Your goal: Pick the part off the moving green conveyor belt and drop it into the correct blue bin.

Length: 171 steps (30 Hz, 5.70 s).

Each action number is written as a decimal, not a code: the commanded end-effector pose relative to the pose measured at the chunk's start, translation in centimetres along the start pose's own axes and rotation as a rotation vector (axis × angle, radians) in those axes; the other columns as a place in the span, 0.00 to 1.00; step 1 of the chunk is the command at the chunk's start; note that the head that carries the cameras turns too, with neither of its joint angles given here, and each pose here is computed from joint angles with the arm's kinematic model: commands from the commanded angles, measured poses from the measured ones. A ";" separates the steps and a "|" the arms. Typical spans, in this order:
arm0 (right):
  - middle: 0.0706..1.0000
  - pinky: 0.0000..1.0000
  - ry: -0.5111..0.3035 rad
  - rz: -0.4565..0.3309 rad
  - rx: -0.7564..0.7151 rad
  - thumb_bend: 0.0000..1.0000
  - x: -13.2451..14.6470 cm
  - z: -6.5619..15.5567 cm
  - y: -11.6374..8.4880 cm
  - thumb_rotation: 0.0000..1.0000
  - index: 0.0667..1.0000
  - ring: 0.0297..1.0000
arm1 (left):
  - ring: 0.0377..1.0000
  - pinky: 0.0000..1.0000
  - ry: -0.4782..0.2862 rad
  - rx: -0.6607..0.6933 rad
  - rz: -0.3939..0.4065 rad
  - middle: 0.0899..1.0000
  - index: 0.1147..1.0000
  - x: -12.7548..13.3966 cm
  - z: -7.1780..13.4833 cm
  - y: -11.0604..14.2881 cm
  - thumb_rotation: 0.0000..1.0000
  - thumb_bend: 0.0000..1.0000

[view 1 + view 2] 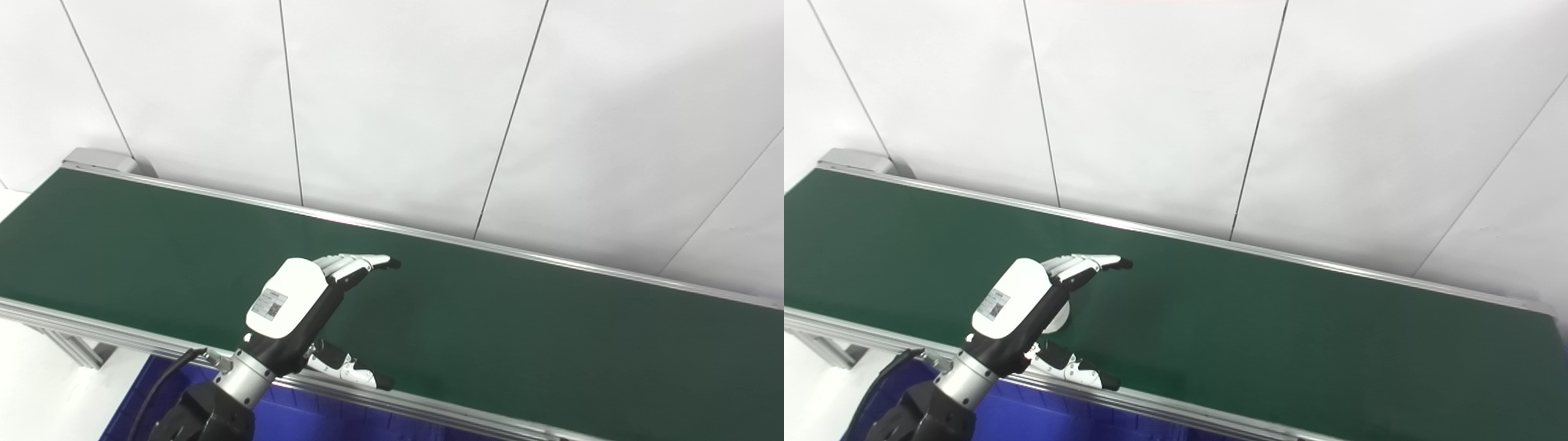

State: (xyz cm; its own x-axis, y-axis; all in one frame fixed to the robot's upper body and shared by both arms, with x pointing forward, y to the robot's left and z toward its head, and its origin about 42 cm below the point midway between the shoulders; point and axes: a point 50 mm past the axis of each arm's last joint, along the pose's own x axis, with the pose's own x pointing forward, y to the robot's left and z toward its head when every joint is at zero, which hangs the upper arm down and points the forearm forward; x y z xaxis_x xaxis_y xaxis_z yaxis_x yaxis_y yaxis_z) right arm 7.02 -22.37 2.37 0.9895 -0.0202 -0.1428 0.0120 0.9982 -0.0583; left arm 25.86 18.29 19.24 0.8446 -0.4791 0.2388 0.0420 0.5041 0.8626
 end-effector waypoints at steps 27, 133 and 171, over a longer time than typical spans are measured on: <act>1.00 1.00 -0.092 0.016 -0.006 0.79 0.2 1.8 1.3 0.90 1.00 0.99 | 0.85 0.85 0.284 0.143 -0.331 0.84 0.82 7.2 -9.5 -3.5 0.30 0.94; 1.00 0.89 -0.119 0.108 0.007 0.77 0.5 7.1 0.9 0.92 1.00 0.93 | 0.86 0.80 0.336 -0.061 -0.170 0.96 1.00 -15.1 0.6 -0.4 0.47 0.98; 0.98 0.87 -0.090 0.006 0.039 0.82 0.4 8.6 8.0 0.90 1.00 0.90 | 1.00 1.00 0.278 -1.044 -0.020 1.00 1.00 -13.1 1.7 -3.0 0.65 0.77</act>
State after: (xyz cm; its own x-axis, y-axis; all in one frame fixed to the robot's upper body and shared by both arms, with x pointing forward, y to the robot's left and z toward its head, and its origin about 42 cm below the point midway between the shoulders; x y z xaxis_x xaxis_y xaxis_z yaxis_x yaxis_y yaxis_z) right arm 9.24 -14.73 9.27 0.9971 0.0007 -0.0755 -0.0052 0.9982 -0.0593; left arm 13.62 22.12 13.53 0.9201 -0.3870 -0.0604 0.3879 0.9217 0.0035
